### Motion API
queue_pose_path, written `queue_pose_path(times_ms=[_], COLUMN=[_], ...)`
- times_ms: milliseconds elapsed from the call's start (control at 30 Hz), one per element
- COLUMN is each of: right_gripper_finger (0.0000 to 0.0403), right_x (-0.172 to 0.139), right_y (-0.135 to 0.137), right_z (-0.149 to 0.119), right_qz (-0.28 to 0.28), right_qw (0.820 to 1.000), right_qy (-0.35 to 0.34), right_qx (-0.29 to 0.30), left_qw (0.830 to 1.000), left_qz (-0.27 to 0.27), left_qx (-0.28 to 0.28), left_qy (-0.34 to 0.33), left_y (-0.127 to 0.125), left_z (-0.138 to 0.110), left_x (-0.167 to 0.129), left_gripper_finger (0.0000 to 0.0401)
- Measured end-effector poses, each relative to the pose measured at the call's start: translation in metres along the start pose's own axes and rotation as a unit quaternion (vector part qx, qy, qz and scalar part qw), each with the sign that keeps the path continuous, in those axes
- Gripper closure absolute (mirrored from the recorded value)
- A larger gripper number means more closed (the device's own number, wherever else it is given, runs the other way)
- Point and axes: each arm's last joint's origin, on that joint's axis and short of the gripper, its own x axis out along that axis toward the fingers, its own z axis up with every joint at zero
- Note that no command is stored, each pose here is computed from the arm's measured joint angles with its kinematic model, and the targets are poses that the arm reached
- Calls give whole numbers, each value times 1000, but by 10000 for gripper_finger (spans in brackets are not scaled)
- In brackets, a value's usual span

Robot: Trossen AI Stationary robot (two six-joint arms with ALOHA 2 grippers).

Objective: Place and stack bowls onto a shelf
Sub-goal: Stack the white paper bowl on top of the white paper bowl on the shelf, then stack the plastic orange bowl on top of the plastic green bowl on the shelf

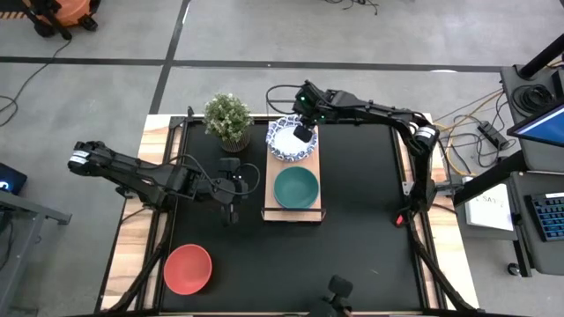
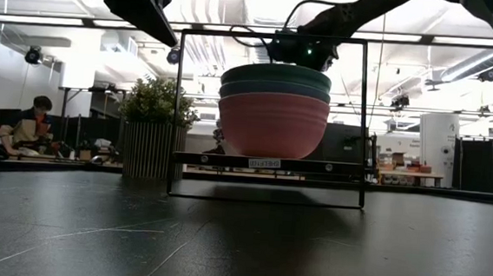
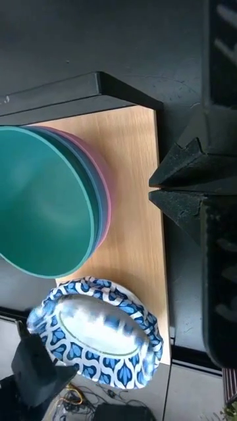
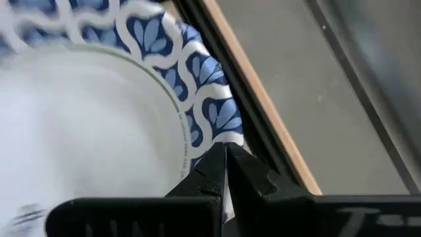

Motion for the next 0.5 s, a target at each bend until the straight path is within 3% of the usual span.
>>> queue_pose_path(times_ms=[300, 500], right_gripper_finger=[394, 394], right_x=[-39, -67], right_y=[4, 22], right_z=[9, -1], right_qz=[-2, 15], right_qw=[999, 997], right_qy=[-54, -79], right_qx=[2, -17], left_qw=[1000, 996], left_qz=[0, -25], left_qx=[-21, -81], left_qy=[0, 10], left_y=[0, -2], left_z=[0, -2], left_x=[0, 0], left_gripper_finger=[401, 401])
